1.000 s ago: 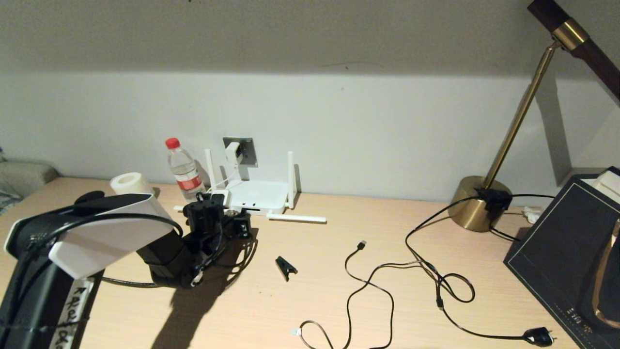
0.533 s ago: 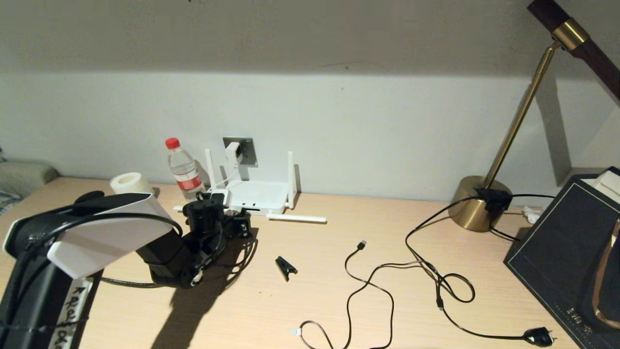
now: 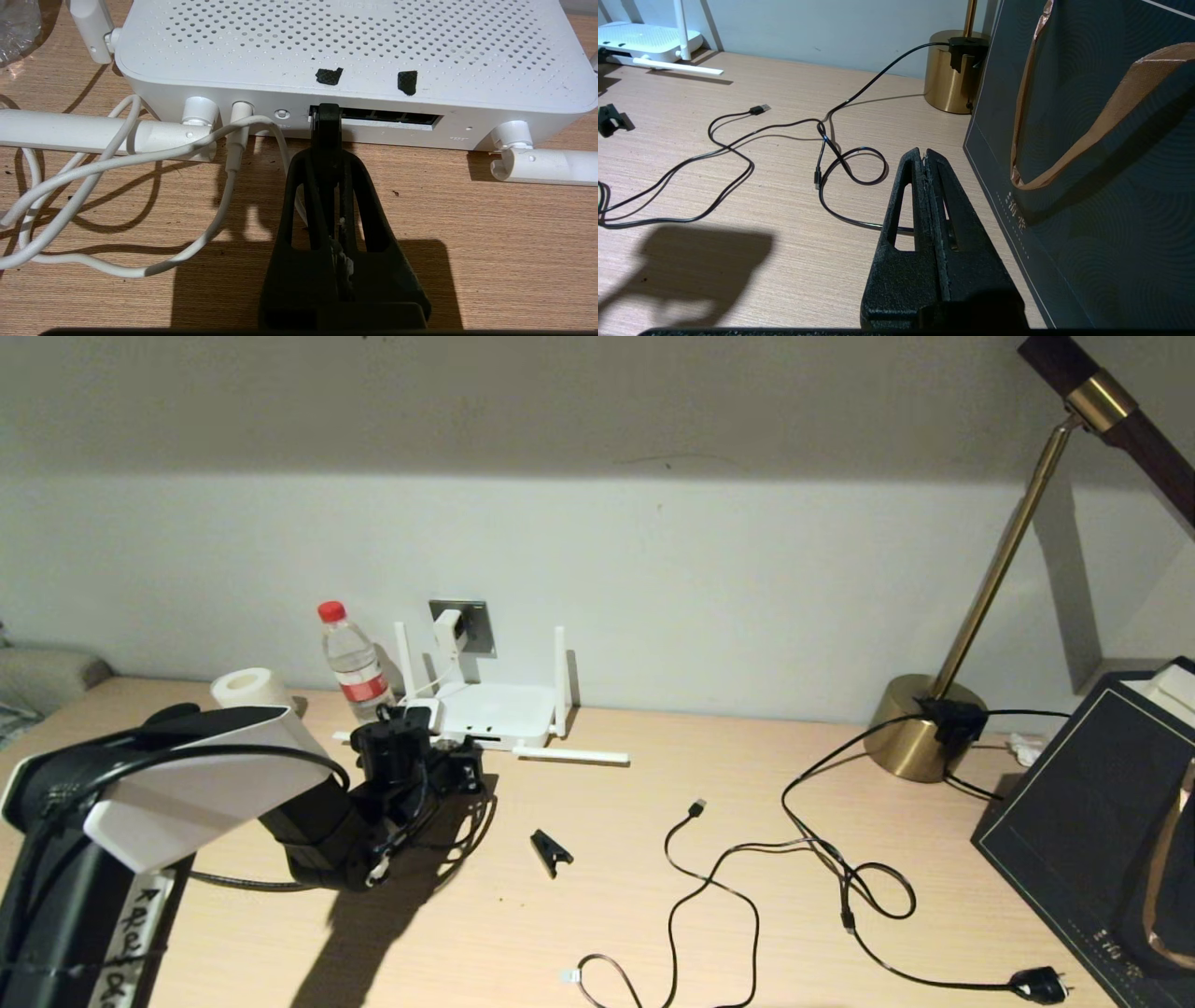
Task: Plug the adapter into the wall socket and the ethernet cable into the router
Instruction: Plug cable into router interface
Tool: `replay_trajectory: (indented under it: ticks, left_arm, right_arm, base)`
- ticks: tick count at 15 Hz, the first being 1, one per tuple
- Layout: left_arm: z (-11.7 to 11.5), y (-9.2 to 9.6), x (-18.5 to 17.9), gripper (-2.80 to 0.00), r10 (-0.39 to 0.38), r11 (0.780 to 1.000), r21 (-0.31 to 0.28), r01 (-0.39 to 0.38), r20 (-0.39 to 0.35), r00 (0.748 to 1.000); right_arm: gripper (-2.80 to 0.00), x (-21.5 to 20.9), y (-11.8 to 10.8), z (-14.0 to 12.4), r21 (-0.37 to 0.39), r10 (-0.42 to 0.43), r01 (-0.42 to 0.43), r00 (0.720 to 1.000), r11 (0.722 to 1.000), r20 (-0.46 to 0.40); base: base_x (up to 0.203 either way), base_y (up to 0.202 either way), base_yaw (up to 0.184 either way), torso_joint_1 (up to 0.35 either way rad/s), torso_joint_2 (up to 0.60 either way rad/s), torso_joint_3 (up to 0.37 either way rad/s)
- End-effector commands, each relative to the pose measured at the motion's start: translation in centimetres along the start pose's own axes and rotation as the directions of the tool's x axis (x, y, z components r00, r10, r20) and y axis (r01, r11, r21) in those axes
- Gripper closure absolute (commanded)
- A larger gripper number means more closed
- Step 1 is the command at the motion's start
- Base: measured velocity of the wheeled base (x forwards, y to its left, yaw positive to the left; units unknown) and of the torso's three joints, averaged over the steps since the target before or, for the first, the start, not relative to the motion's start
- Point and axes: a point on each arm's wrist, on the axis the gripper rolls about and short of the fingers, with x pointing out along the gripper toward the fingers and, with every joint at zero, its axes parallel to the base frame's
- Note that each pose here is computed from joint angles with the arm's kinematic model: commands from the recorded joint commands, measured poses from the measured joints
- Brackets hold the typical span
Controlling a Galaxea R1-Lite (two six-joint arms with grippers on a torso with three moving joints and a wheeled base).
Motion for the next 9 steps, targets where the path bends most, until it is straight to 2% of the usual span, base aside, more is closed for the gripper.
replay_trajectory:
  ticks: [1, 9]
  left_arm:
    - [0.2, 0.06, -0.05, 0.0, 0.003, 1.0, -0.002, -0.003, 0.009, 1.0]
    - [-0.36, 0.24, 0.41, 0.0, 0.006, 1.0, -0.002, -0.006, 0.0, 1.0]
  right_arm:
    - [0.0, 0.21, 0.04, -0.99, 0.0, 0.003, -0.003, 0.999, 1.0, -0.036]
    - [0.0, 0.21, 0.04, -0.99, 0.0, 0.003, -0.003, 0.999, 1.0, -0.036]
  base:
    - [0.0, 0.0, 0.0, 0.0, 0.0, 0.0]
    - [0.0, 0.0, 0.0, 0.0, 0.0, 0.0]
